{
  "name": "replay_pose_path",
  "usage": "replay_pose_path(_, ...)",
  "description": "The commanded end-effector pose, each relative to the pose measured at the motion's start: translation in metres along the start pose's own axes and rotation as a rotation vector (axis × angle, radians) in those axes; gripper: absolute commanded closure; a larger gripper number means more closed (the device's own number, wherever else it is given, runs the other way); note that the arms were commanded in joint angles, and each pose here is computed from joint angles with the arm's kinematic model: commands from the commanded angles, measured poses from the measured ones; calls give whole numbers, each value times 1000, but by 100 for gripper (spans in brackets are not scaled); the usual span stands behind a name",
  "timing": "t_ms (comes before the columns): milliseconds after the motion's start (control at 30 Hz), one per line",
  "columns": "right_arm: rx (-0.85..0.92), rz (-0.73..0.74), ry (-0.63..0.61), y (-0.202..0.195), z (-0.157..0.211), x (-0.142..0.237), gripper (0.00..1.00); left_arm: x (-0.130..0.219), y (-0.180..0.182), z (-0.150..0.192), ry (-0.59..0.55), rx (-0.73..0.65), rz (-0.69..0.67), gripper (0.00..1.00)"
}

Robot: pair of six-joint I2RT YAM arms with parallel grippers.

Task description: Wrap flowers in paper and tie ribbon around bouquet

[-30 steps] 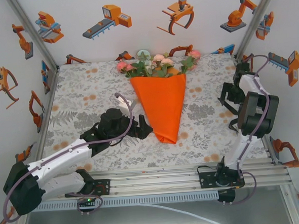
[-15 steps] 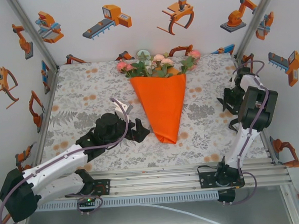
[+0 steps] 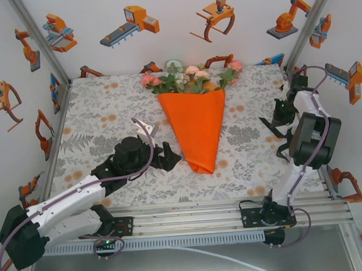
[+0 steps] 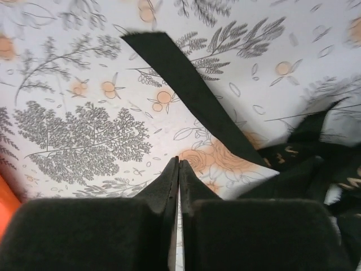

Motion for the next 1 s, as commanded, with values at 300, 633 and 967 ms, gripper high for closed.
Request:
replay_pose_path(300,101,254,98,-18,-18,-22,32,7,4,-2,-39,11,-30,11)
replay_pose_path(633,172,147,188,-23,-2,-51,33,15,17,2,-45,-7,-81,11)
replay_pose_path(967,210,-5,223,-14,11,-50,63,11,26,4,-43,22,-76,11)
Point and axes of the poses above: each hand's point on the last joint's axis, 136 mm out from that joint toward the fingers, its own x axis back along the fingers, its own y axis along the line the jaws close on, z = x × y, the point moved 10 cm from there along x, back along the fingers, and after that the axes turned 12 degrees about -x, right-handed, at the moved point
